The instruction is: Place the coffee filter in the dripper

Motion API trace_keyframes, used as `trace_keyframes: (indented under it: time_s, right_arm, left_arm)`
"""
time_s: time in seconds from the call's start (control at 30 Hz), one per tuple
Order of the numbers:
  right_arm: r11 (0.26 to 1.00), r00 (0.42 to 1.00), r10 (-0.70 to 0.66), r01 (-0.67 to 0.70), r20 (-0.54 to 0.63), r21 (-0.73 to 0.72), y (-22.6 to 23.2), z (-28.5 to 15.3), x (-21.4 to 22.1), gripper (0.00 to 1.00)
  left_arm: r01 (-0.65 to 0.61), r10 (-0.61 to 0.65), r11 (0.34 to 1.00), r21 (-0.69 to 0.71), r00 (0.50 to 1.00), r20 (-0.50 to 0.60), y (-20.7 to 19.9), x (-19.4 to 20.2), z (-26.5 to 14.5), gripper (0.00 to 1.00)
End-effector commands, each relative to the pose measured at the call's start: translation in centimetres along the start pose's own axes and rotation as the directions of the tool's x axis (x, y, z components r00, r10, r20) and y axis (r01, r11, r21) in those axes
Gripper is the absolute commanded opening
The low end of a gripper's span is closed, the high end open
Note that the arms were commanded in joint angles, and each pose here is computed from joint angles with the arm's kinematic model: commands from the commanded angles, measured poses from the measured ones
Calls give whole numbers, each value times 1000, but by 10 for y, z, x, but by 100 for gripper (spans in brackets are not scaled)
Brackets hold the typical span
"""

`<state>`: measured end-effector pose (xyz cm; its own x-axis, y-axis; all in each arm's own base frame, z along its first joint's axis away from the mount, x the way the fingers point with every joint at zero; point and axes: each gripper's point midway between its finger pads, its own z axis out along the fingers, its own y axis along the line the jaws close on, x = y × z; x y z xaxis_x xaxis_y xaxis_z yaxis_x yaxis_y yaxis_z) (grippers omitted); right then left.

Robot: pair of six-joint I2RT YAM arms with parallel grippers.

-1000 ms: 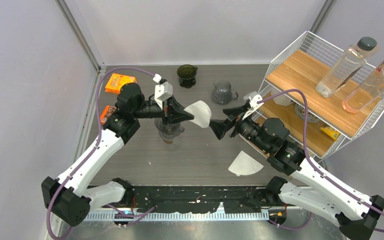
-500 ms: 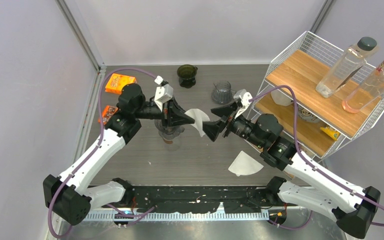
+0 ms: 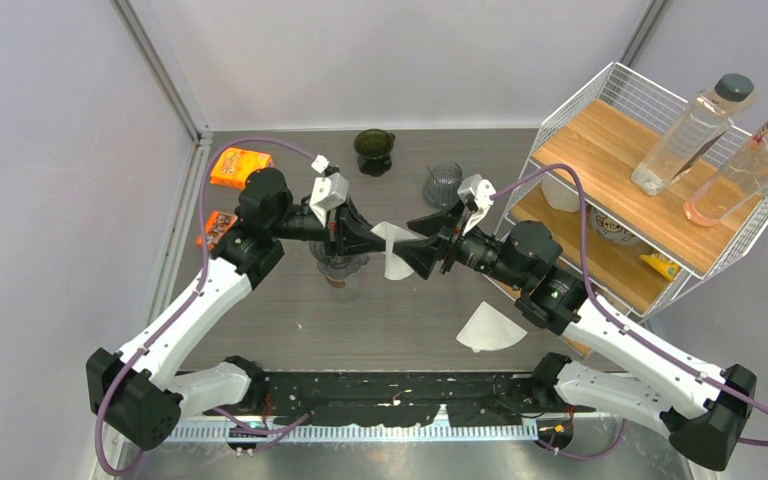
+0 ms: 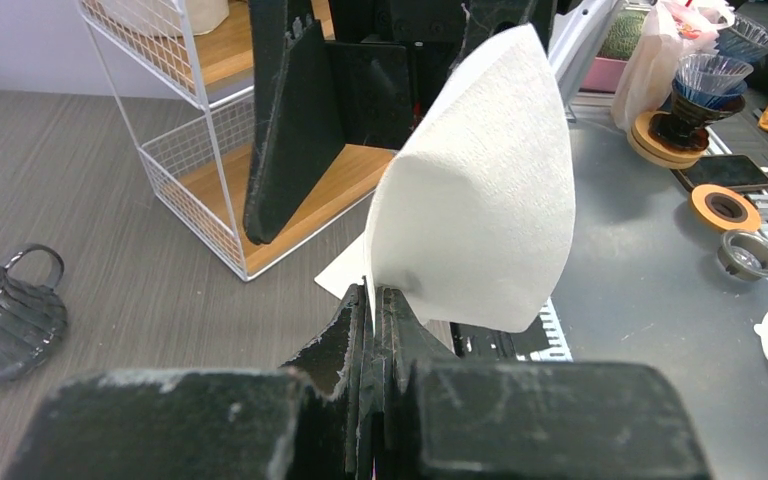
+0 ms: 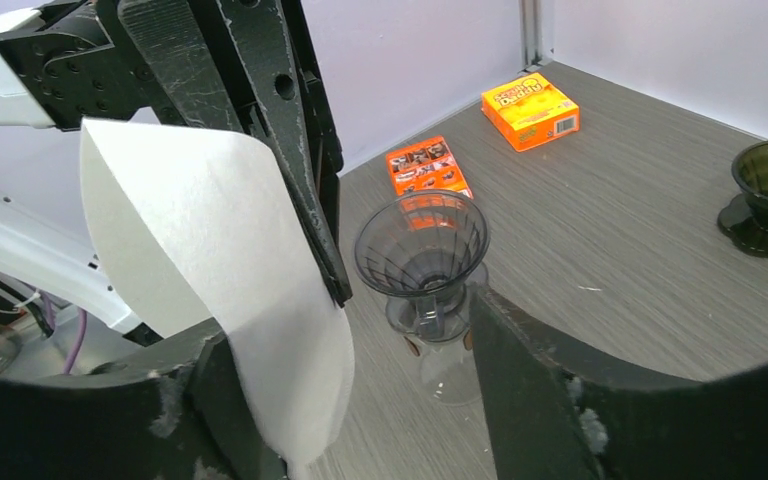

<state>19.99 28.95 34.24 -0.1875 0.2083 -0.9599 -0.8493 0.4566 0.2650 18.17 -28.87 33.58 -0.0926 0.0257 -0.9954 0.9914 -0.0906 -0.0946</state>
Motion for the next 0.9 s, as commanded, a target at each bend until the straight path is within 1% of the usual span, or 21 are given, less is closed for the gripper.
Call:
trace_keyframes:
  time_s: [0.0,0.17,0.2,0.27,0.37,0.43,0.47,0.53,0.67,0.77,0.87]
  right_arm:
    - [999,995,-21,26,94,-46,14,0,-34,67]
    - [998,995,-20,26,95,-56,17,-4,-35,52]
    - [998,995,-22,28,95,-64,18,-5,-35,45]
    - [996,995,-22,30,94,-79,21,-7,-35,38]
    - [994,996,-25,35,90,-104,26,-9,-35,30]
    - [991,996,-29,40,86,-128,30,-10,-35,19]
    - [991,996,-31,42,84,-129,30,-10,-34,10]
    - [991,996,-34,44,81,-130,31,-10,-33,6]
    - [990,996,-39,49,78,-135,31,-11,-32,5]
    - [993,996,-38,47,77,-109,27,-10,-33,5]
    - [997,998,-36,39,50,-69,20,-8,-30,5]
  left_arm:
    - [-31,31,999,23,999,7,-4,-4,1,0]
    - [-37,37,999,20,999,3,-4,-3,1,0]
    - [-38,38,999,22,999,3,-3,-2,1,0]
    - [-39,38,999,25,999,4,-2,-2,2,0]
    - [-30,30,999,18,1000,1,2,-2,3,0]
    - [-26,26,1000,3,1000,1,6,-2,4,0]
    - [-23,23,1000,1,1000,1,8,-2,5,0]
    - [-15,15,1000,-1,1000,0,10,-3,6,0]
    - [-4,4,1000,-12,1000,-1,14,-3,6,0]
    - [6,-6,999,-42,1000,-1,18,-3,6,12]
    - [19,-18,998,-67,1000,5,22,-5,6,24]
